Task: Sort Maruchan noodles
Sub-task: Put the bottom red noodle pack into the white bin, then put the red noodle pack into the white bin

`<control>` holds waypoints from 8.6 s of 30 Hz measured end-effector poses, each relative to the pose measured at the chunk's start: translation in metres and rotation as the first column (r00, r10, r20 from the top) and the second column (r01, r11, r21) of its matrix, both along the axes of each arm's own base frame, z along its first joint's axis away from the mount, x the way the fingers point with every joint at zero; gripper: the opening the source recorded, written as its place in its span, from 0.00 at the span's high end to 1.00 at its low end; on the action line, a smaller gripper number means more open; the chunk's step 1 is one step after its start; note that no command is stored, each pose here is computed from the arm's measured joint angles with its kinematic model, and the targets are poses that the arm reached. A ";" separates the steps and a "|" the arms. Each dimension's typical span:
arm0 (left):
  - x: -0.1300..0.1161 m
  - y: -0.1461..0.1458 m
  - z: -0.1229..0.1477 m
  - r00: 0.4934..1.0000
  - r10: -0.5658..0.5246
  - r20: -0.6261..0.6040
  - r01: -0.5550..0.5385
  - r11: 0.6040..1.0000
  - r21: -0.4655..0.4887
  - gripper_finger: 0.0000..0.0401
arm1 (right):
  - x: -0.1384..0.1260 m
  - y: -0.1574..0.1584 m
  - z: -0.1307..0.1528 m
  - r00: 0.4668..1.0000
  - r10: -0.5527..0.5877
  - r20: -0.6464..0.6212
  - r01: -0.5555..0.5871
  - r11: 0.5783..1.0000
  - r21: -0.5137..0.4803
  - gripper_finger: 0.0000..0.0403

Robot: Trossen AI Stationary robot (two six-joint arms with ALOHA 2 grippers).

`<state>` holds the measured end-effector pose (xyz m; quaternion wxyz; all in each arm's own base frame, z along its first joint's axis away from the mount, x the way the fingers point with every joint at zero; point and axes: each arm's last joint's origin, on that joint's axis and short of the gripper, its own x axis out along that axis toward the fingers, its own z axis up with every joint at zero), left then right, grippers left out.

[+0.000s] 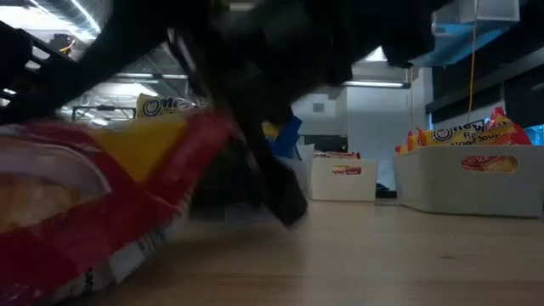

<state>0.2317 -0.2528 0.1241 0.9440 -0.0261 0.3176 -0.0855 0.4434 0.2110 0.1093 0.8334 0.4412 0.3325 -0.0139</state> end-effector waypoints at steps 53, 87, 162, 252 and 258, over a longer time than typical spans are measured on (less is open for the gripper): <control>-0.060 0.022 0.110 1.000 0.013 0.023 -0.007 0.970 -0.244 0.51 | 0.022 0.030 0.069 0.946 0.312 0.084 -0.215 0.804 -0.554 0.97; -0.105 0.115 0.176 0.939 0.273 0.208 -0.260 0.962 -0.088 0.51 | -0.022 -0.067 0.202 0.921 0.042 -0.387 -0.362 0.459 -0.811 0.95; -0.039 0.238 0.175 0.894 0.424 0.146 -0.447 0.821 0.355 0.51 | -0.200 -0.391 0.107 0.842 0.124 -0.525 -0.539 0.237 -0.809 0.95; 0.121 0.490 0.031 0.720 0.651 -0.240 -0.663 0.747 0.036 0.47 | -0.172 -0.353 0.146 0.968 0.223 -0.115 -0.225 0.565 -0.794 0.22; 0.120 0.469 0.033 0.821 0.469 -0.324 -0.482 0.875 0.045 0.47 | -0.171 -0.350 0.146 0.964 0.239 -0.120 -0.237 0.560 -0.793 0.22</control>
